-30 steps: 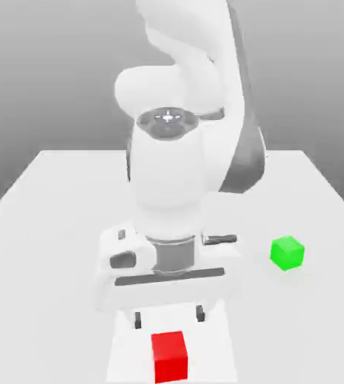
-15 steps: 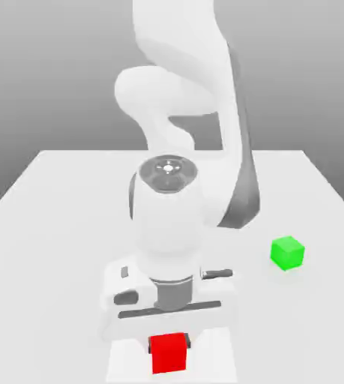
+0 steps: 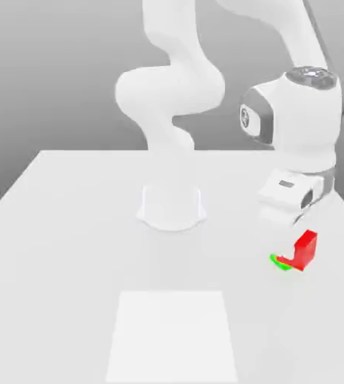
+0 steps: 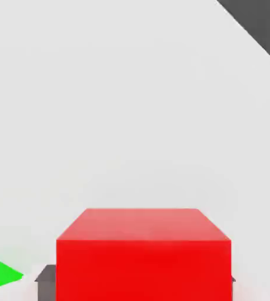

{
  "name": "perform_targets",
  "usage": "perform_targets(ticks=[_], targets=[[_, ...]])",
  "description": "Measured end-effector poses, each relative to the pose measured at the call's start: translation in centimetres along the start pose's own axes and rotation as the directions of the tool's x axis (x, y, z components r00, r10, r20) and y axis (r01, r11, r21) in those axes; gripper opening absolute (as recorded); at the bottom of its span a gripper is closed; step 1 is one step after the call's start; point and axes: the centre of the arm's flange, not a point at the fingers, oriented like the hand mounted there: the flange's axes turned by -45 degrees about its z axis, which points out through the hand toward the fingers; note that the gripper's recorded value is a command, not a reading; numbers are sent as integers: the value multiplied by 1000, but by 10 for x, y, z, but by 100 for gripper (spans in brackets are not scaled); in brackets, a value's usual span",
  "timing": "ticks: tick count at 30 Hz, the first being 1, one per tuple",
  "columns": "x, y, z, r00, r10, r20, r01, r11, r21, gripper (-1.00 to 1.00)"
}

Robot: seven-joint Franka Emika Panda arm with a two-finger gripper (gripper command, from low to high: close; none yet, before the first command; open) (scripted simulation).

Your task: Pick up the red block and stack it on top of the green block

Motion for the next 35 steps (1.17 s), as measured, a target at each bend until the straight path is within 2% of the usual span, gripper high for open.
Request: perform_targets(ticks=[7,17,18,25,35], targets=[[-31,-94,13,933,-354,67,357,933,-43,-100],[-37,-94,72,921,-381,80,386,921,-56,-100],[-38,-95,77,920,-384,78,389,920,-52,100],[-38,-94,78,921,-382,76,387,921,-52,100],[-35,-99,20,920,-384,79,388,920,-54,100]])
